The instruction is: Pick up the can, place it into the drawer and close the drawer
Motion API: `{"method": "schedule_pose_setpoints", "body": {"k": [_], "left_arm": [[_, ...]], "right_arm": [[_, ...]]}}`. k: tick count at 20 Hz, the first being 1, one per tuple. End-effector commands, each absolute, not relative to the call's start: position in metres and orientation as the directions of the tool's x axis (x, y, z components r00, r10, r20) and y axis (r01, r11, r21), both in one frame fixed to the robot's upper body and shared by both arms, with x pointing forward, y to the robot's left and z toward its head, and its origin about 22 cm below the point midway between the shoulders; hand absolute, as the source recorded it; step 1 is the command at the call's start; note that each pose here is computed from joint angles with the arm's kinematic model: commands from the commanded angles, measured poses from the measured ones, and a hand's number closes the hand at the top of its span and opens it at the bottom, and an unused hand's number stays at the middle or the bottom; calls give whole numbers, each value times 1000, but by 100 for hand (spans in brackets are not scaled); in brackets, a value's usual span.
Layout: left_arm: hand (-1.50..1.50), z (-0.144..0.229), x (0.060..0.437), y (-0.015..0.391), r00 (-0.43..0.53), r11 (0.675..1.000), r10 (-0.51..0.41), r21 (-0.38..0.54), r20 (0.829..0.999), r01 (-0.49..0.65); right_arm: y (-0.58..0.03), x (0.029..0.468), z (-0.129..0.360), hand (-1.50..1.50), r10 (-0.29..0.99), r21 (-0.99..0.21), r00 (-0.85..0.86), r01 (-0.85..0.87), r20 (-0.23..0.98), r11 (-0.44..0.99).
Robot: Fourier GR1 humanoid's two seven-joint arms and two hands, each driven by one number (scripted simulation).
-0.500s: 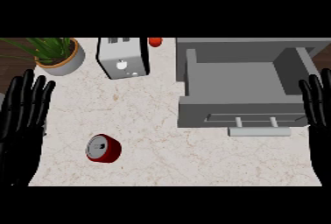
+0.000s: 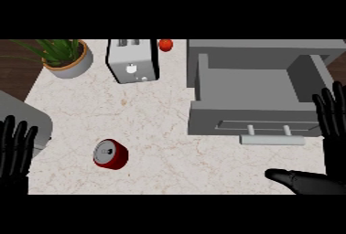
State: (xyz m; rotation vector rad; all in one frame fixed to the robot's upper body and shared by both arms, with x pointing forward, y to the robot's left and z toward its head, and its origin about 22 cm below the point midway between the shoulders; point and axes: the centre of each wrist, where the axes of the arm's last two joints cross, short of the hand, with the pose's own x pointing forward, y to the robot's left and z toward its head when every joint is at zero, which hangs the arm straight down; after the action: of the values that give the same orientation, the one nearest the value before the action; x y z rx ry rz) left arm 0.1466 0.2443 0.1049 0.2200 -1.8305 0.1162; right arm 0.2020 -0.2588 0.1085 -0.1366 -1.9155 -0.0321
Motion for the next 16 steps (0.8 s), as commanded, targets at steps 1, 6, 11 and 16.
{"method": "schedule_pose_setpoints", "body": {"k": [1,6,11,16], "left_arm": [[-150,117,121,251,-121,940,-49,5,991,-340],[-150,119,102,233,-107,934,-52,10,993,-356],[-150,131,109,216,-129,948,-41,-3,991,-319],[-150,115,118,228,-77,947,-37,10,996,-322]], "right_arm": [[-266,199,100,-150,53,-19,-221,153,974,988],[-266,191,104,-150,69,-37,-223,143,972,989],[-268,199,111,-150,66,-31,-230,153,971,988],[-279,175,105,-150,76,-42,-244,143,967,989]]}}
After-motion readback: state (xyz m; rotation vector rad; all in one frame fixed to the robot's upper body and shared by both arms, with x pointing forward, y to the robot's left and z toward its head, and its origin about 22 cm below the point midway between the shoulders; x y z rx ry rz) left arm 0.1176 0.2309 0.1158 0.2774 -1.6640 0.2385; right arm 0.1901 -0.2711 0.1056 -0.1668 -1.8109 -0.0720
